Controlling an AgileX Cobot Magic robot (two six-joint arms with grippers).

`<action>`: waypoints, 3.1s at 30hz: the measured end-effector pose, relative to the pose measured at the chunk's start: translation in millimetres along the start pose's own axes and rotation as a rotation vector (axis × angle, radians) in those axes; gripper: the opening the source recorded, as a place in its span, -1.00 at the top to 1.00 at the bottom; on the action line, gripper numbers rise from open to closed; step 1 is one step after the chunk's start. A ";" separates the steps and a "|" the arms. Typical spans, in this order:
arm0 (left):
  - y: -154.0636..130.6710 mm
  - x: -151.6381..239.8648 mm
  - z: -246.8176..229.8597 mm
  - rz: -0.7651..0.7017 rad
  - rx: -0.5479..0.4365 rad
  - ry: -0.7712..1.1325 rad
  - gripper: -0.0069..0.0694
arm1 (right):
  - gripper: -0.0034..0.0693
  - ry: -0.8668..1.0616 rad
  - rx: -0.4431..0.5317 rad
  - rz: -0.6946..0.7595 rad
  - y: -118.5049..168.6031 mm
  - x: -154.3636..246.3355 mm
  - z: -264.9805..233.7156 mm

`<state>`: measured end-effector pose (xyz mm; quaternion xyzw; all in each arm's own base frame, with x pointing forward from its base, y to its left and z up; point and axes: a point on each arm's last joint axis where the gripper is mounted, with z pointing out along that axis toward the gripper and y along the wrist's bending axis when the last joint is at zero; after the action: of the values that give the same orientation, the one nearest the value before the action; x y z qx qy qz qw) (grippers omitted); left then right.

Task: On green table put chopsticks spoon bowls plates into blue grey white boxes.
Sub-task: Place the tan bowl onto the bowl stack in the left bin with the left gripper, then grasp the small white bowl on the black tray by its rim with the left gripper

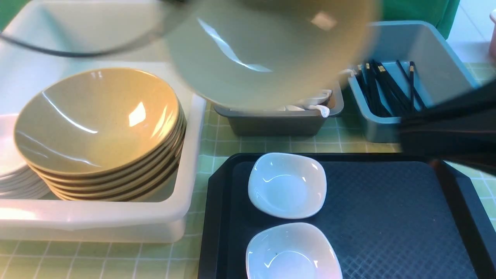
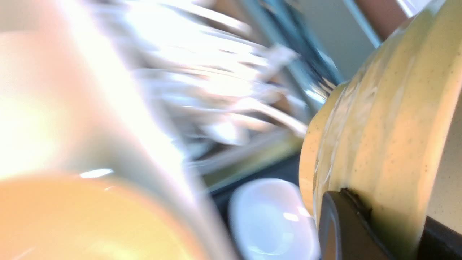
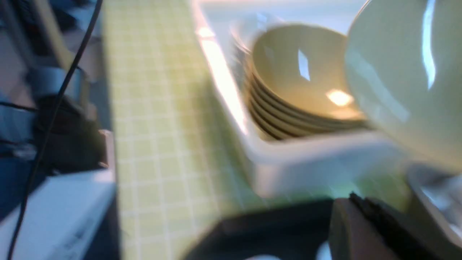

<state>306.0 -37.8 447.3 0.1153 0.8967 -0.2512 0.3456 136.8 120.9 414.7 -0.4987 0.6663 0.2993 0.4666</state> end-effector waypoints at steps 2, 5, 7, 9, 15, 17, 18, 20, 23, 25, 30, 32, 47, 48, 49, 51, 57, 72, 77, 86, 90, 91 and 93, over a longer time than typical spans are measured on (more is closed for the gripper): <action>28.0 20.2 -25.7 -0.101 -0.103 -0.029 0.78 | 0.83 0.004 -0.053 -0.003 -5.3 -2.8 17.5; 56.0 57.4 -49.3 -0.219 -0.213 -0.031 0.78 | 0.82 0.022 -0.122 -0.022 -7.5 -5.3 40.7; 75.1 85.8 -60.0 -0.288 -0.284 -0.015 0.78 | 0.81 0.031 -0.177 -0.052 -5.2 -9.3 57.2; 86.1 98.8 -64.3 -0.319 -0.325 -0.023 0.78 | 0.80 0.034 -0.210 -0.066 -2.5 -13.4 66.8; 115.0 101.1 -48.0 -0.398 -0.314 -0.010 0.78 | 0.79 0.043 -0.238 -0.090 -1.3 -16.4 76.4; 125.2 102.5 -39.6 -0.434 -0.304 0.012 0.78 | 0.78 0.047 -0.235 -0.098 -1.5 -16.2 76.3; 128.9 103.4 -36.9 -0.455 -0.306 0.026 0.78 | 0.78 0.048 -0.235 -0.101 -1.6 -16.1 76.4; 137.7 106.7 -30.5 -0.499 -0.313 0.060 0.78 | 0.78 0.048 -0.235 -0.106 -1.5 -16.7 76.0; 143.1 109.8 -25.5 -0.534 -0.307 0.095 0.78 | 0.78 0.048 -0.236 -0.106 -1.3 -17.2 75.8; 147.5 113.4 -19.9 -0.591 -0.289 0.134 0.77 | 0.78 0.050 -0.231 -0.095 -1.7 -17.1 75.9; 150.7 113.6 -18.0 -0.625 -0.297 0.131 0.67 | 0.76 0.058 -0.214 -0.039 -3.4 -16.9 77.1; 152.4 112.6 -18.2 -0.624 -0.312 0.113 0.56 | 0.75 0.074 -0.205 0.001 -5.0 -15.3 78.9; 131.2 91.3 -52.9 -0.496 -0.406 0.056 -0.75 | 0.47 0.186 -0.111 0.035 -9.0 -7.4 71.4; 126.4 87.4 -58.4 -0.478 -0.413 0.037 -0.76 | 0.45 0.198 -0.091 0.030 -8.8 -7.2 67.8; 118.5 80.9 -64.4 -0.447 -0.418 0.009 -0.79 | 0.42 0.215 -0.072 0.027 -9.1 -6.3 65.3; 98.3 72.3 -71.7 -0.373 -0.410 -0.028 -0.79 | 0.37 0.250 -0.001 0.030 -9.6 -4.6 56.4; -3.6 61.0 -33.3 -0.037 -0.104 0.036 -0.75 | 0.27 0.369 0.172 0.059 -9.9 1.3 25.1; -90.9 105.4 200.1 0.202 0.010 0.518 -0.68 | 0.26 0.345 0.229 0.125 3.5 -1.8 -4.0; -78.7 100.5 232.5 0.191 -0.090 0.539 -0.68 | 0.26 0.363 0.220 0.129 4.5 -0.2 -4.4; -52.7 129.9 297.4 0.138 -0.162 0.629 -0.65 | 0.26 0.367 0.219 0.130 4.6 0.1 -4.5; -47.3 140.9 311.4 0.112 -0.160 0.668 -0.35 | 0.26 0.367 0.219 0.130 4.6 0.1 -4.5; -47.3 140.2 311.3 0.108 -0.157 0.665 -0.29 | 0.26 0.367 0.219 0.130 4.6 0.1 -4.5; -48.7 139.2 311.2 0.089 -0.140 0.661 0.16 | 0.26 0.367 0.219 0.130 4.6 0.1 -4.5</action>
<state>360.1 -239.5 173.4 0.2057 0.9694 -0.1225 0.0539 130.9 118.5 416.0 -0.4473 0.7992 0.1590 0.3687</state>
